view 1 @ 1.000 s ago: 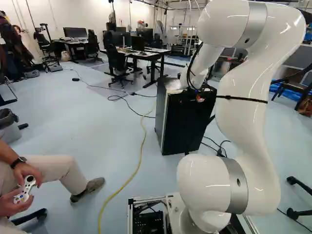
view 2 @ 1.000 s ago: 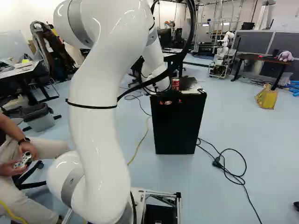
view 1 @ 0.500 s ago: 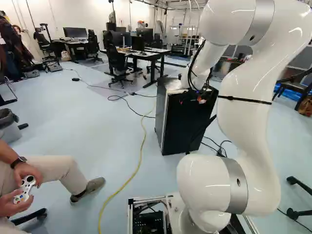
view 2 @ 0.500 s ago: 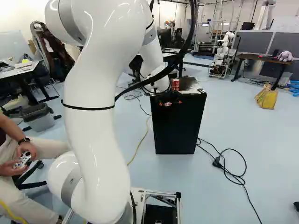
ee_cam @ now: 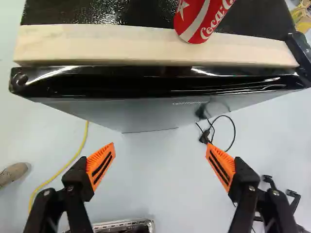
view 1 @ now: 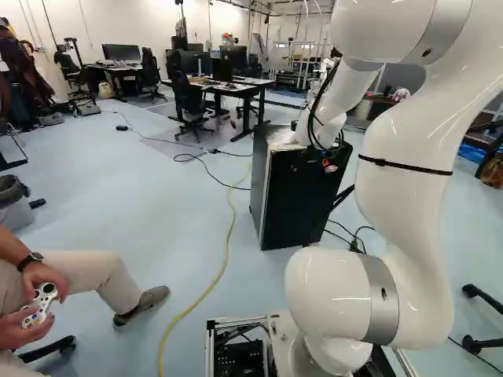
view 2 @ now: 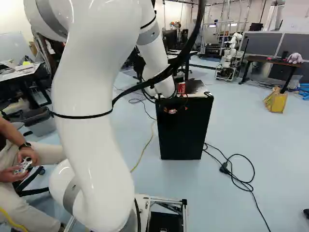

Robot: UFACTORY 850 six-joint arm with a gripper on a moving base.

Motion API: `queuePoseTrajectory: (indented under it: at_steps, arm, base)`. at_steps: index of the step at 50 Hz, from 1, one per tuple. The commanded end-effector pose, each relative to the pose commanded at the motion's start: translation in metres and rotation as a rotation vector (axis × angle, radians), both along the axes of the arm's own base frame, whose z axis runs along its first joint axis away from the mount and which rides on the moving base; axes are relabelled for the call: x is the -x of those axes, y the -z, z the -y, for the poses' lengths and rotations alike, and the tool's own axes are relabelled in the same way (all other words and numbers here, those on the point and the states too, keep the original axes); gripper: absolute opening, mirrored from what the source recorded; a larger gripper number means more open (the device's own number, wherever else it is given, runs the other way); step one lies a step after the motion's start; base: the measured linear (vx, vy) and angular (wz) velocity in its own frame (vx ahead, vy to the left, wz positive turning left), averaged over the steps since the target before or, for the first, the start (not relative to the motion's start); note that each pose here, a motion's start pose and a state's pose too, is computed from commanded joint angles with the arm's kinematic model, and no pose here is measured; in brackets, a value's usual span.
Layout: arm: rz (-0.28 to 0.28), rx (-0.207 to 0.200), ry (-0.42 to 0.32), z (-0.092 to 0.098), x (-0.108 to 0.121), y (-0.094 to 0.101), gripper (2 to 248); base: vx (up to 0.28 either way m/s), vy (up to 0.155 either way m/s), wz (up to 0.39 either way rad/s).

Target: Grab a drink from the fridge

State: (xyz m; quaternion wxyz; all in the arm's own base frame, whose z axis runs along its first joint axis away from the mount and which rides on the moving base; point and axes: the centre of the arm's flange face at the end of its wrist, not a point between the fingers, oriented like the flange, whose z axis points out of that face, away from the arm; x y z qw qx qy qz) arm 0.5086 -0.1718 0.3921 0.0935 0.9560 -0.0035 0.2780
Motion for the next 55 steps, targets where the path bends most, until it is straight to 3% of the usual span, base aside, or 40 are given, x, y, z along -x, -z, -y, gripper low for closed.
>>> queuePoseTrajectory:
  at_steps: [35,55]
  arm:
    - [0.294,-0.038,-0.056,-0.013,0.044,-0.021,247]
    - [0.493,-0.056,-0.109,-0.019,0.041,-0.036,247]
  base:
    - [0.0,0.0,0.0]
    - [0.0,0.0,0.0]
